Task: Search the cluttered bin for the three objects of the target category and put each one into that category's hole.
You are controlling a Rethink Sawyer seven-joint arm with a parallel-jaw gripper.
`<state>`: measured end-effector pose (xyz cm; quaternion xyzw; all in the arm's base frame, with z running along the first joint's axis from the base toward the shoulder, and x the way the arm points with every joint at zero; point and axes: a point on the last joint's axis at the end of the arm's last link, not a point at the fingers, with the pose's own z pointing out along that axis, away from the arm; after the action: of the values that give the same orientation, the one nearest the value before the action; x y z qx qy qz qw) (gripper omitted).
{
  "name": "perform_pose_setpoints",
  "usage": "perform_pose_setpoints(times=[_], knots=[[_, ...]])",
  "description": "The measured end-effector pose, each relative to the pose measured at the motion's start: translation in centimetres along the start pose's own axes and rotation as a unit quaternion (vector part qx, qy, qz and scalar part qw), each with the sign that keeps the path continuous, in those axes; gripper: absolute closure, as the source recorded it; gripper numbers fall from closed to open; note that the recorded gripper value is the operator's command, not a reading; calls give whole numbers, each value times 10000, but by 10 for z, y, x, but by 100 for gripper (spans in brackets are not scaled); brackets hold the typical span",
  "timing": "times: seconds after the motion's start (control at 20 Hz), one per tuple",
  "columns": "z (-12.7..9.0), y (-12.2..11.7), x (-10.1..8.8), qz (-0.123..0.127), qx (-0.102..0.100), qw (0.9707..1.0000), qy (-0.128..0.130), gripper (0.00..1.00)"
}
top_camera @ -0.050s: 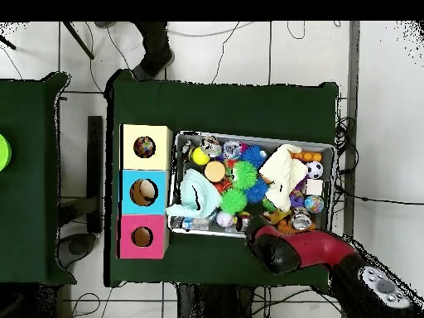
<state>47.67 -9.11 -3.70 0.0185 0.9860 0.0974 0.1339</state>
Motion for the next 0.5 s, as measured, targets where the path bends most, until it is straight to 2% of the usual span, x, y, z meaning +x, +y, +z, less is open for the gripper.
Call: perform_pose_setpoints(times=[0.15,0.2,0.25,0.5], knots=[[6,50,-7,-469,47,9987,-180,0],[7,58,-7,-517,58,9984,-212,0],[8,73,-11,-550,125,9977,-386,0],[12,73,-1,-454,194,9971,-585,0]])
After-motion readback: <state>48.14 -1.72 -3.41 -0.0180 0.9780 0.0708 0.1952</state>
